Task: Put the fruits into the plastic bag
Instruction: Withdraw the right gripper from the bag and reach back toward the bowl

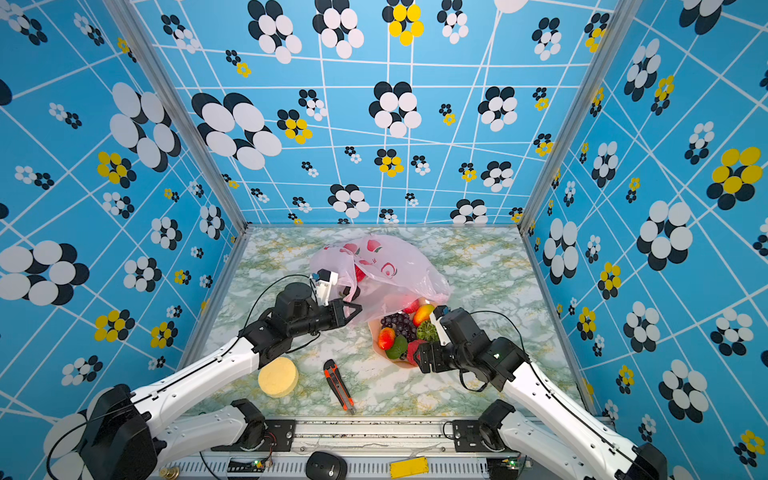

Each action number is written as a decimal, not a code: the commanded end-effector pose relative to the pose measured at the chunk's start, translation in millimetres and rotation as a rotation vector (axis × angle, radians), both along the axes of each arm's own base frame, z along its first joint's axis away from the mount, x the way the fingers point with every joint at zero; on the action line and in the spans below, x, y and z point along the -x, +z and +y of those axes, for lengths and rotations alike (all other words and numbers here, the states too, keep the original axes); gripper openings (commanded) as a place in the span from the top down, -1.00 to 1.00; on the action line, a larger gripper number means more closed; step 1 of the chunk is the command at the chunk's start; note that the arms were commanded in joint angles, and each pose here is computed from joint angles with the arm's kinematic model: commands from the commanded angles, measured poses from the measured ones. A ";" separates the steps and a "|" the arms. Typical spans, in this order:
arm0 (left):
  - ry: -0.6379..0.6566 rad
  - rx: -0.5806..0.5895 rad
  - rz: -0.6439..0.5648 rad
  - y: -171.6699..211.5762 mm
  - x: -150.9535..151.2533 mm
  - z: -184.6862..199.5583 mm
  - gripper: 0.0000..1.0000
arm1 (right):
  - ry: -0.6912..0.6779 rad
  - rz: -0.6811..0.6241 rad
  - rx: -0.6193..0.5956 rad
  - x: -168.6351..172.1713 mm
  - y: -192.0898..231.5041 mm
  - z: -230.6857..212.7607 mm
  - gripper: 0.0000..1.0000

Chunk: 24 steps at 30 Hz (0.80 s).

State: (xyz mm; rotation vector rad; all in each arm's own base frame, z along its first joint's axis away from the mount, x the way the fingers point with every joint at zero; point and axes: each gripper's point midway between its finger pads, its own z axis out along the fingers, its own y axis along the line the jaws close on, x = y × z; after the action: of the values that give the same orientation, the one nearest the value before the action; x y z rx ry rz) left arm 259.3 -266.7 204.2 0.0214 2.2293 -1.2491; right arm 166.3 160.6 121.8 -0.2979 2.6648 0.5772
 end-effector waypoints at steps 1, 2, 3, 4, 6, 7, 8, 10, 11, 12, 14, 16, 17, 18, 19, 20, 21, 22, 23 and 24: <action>0.004 0.009 -0.010 1.5 2.5 0.2 1.00 | -0.019 0.019 -0.008 -3.5 -8.8 3.1 -0.80; 0.003 0.010 -0.012 2.3 2.4 -0.3 1.00 | -0.024 0.024 -0.006 -4.9 -11.2 3.8 -0.79; 0.003 0.009 -0.011 2.2 1.7 -0.6 1.00 | -0.028 0.030 -0.003 -6.7 -14.0 5.1 -0.77; 0.001 0.009 -0.012 3.0 1.6 -0.9 1.00 | -0.030 0.034 -0.006 -8.5 -15.0 7.1 -0.76; -0.004 0.010 -0.012 3.3 1.6 -1.7 1.00 | -0.025 0.045 -0.009 -11.1 -19.1 11.6 -0.74; -0.005 0.012 -0.014 4.6 1.4 -2.3 1.00 | -0.022 0.047 -0.007 -12.6 -20.4 13.0 -0.73; -0.005 0.010 -0.012 3.6 1.6 -2.3 1.00 | -0.020 0.048 -0.003 -13.7 -21.9 13.5 -0.73; -0.007 0.011 -0.012 3.5 2.1 -2.1 1.00 | -0.014 0.053 0.010 -15.7 -25.2 14.4 -0.72; -0.006 0.011 -0.011 3.0 2.2 -2.0 1.00 | -0.011 0.054 0.014 -16.5 -26.0 14.8 -0.71; -0.006 0.010 -0.011 2.4 2.5 -1.6 1.00 | -0.008 0.054 0.020 -17.3 -27.4 15.0 -0.71; -0.003 0.007 -0.009 1.1 2.2 -1.1 1.00 | -0.005 0.054 0.025 -19.4 -29.0 15.9 -0.71; -0.004 0.007 -0.010 1.4 2.4 -1.3 1.00 | -0.002 0.053 0.024 -21.3 -29.6 17.9 -0.70; -0.003 0.007 -0.010 1.5 1.7 -1.3 1.00 | -0.002 0.054 0.024 -21.9 -30.2 18.4 -0.68; -0.002 0.007 -0.012 2.0 1.7 -1.2 1.00 | 0.000 0.056 0.025 -22.1 -30.9 18.9 -0.66; -0.003 0.006 -0.010 1.3 1.8 -1.5 1.00 | 0.001 0.057 0.024 -22.4 -31.5 19.5 -0.64; -0.004 0.006 -0.009 1.2 1.7 -1.7 1.00 | 0.001 0.057 0.024 -23.2 -31.3 20.1 -0.61; -0.004 0.005 -0.008 0.9 1.5 -1.7 1.00 | 0.002 0.058 0.022 -23.4 -31.1 20.8 -0.57; -0.004 0.006 -0.009 0.7 1.4 -1.9 1.00 | 0.004 0.059 0.021 -23.8 -30.9 21.6 -0.52; -0.005 0.006 -0.011 1.2 1.3 -2.1 1.00 | 0.006 0.060 0.022 -23.6 -31.3 21.7 -0.47; -0.004 0.005 -0.008 0.4 1.1 -2.1 1.00 | 0.009 0.058 0.022 -24.1 -30.5 22.1 -0.42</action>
State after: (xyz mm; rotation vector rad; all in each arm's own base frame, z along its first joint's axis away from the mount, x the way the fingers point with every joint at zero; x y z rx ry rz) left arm 259.6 -266.4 203.8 0.0167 2.2302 -1.2475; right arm 186.2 178.1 86.2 -0.2932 2.7499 0.5405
